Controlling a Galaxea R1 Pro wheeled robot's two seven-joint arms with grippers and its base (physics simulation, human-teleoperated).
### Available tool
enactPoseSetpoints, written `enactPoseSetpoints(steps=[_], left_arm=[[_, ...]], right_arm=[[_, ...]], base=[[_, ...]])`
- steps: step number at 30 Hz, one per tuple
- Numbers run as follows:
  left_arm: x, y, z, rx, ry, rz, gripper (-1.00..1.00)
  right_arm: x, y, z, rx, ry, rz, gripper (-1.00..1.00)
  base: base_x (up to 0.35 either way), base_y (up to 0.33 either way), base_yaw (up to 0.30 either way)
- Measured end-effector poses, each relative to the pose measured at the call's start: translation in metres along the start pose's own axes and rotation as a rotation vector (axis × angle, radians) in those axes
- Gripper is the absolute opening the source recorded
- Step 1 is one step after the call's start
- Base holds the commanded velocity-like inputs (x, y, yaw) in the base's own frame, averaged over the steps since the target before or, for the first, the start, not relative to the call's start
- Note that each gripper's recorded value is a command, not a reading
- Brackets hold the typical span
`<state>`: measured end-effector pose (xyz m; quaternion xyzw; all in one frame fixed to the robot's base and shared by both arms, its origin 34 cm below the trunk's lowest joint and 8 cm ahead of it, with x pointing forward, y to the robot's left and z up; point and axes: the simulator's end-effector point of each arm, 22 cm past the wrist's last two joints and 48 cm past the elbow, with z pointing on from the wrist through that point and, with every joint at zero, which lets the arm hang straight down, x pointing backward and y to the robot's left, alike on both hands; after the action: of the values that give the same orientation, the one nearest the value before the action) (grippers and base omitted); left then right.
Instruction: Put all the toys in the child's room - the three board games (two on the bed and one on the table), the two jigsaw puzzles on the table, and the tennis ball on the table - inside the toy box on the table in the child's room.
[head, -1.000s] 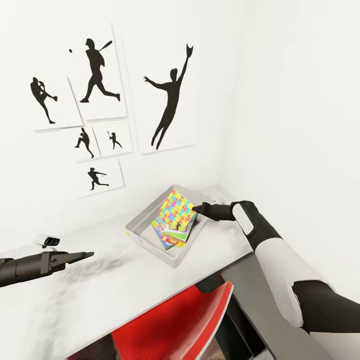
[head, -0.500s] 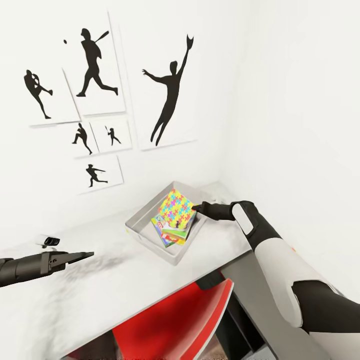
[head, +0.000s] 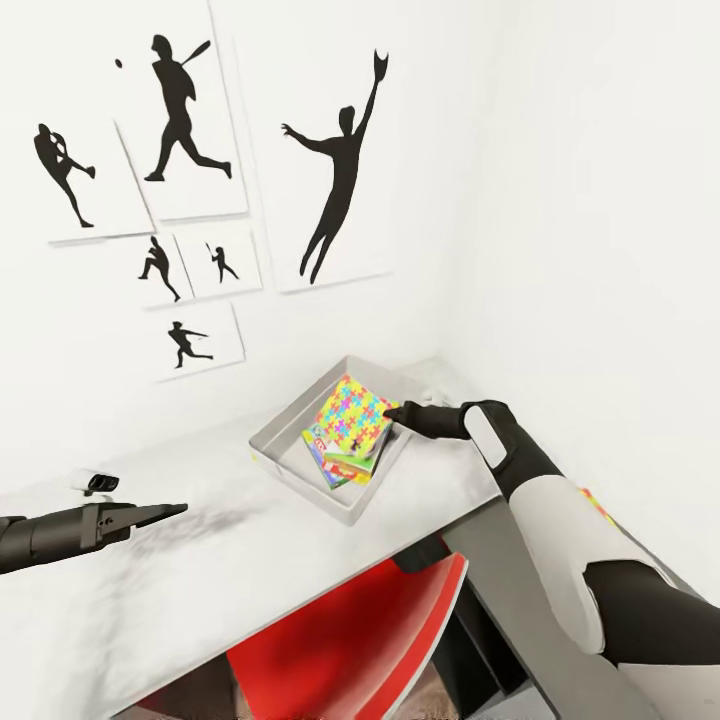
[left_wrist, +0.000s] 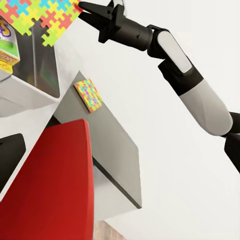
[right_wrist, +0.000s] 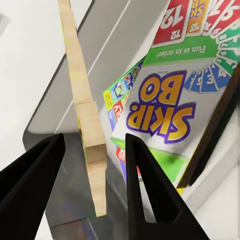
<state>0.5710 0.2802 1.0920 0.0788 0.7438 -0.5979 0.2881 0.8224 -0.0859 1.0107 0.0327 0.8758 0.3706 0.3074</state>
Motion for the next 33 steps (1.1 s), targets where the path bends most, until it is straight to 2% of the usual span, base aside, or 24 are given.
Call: enactPoseSetpoints(steps=[19, 33], left_arm=[[0.006, 0.013, 0.003, -0.007, 0.009, -0.029, 1.0], [0.007, 0.015, 0.003, -0.008, 0.011, -0.033, 1.0]], right_arm=[[-0.002, -0.013, 0.009, 0.002, -0.022, 0.015, -1.0], [-0.006, -0.011, 0.009, -0.005, -0.033, 0.015, -1.0]], base=[[0.0, 0.0, 0.0], [0.0, 0.0, 0.0]])
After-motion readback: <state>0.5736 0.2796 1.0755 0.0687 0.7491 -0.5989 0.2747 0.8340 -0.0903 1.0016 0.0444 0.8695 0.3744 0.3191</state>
